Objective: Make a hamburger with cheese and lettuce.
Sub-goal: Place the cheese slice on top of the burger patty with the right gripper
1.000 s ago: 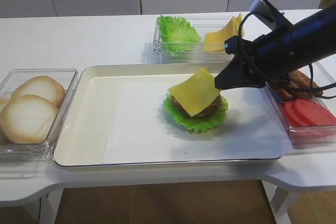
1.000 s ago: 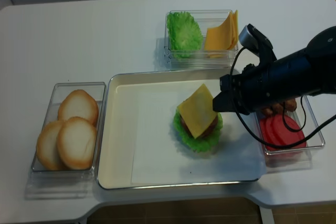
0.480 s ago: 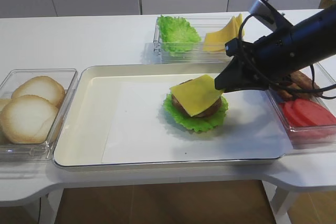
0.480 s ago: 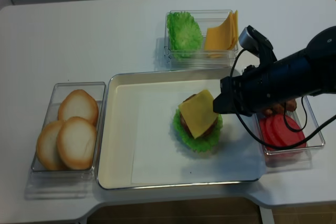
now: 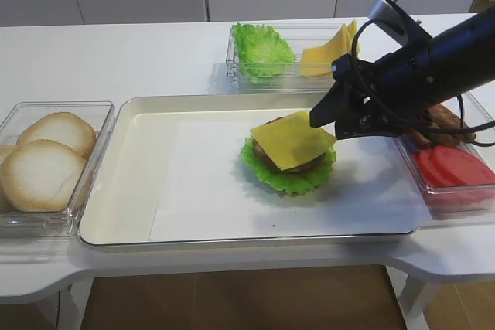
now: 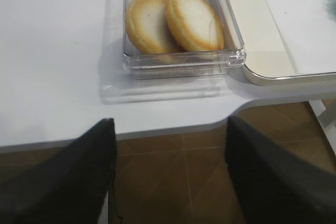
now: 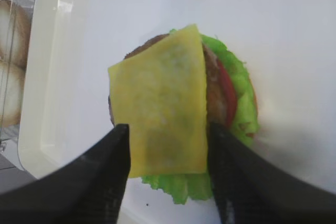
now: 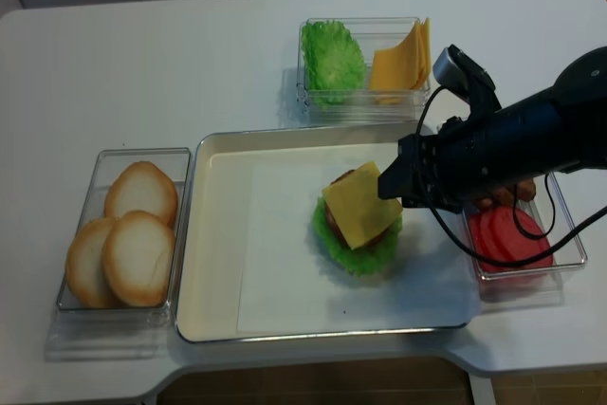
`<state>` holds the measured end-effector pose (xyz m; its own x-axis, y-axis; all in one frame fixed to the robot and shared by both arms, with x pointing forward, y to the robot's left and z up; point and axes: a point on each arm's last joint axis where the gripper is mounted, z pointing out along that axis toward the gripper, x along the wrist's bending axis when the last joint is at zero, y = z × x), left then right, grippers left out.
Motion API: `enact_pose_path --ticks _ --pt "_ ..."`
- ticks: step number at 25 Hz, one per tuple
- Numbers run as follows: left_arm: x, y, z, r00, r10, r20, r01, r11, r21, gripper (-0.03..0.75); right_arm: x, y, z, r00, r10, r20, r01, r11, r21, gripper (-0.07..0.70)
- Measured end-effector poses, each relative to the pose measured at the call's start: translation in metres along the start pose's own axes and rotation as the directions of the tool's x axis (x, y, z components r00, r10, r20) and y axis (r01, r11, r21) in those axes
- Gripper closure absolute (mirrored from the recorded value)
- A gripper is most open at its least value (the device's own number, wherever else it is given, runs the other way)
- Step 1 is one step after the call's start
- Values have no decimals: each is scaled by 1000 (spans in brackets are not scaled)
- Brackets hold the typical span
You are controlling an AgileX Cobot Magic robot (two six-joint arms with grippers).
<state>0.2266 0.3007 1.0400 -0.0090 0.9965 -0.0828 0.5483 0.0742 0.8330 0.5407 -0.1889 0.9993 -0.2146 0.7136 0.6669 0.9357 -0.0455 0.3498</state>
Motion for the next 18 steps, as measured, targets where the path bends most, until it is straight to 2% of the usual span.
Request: enact_pose_path --ticks 4,10,14,15,18 --pt "0 0 0 1000 0 0 0 1000 0 239 7 1 -10 1000 -9 13 10 999 -31 262" --pt "0 0 0 1000 0 0 0 1000 0 239 13 -3 -32 990 -52 133 60 997 -54 260" --pt "0 0 0 1000 0 0 0 1000 0 239 14 -11 -47 967 -91 238 97 995 -13 260" --pt "0 0 0 1000 0 0 0 1000 0 239 14 -14 -52 955 -118 273 121 993 6 260" --pt "0 0 0 1000 0 0 0 1000 0 239 17 -21 -67 928 -149 342 146 989 35 260"
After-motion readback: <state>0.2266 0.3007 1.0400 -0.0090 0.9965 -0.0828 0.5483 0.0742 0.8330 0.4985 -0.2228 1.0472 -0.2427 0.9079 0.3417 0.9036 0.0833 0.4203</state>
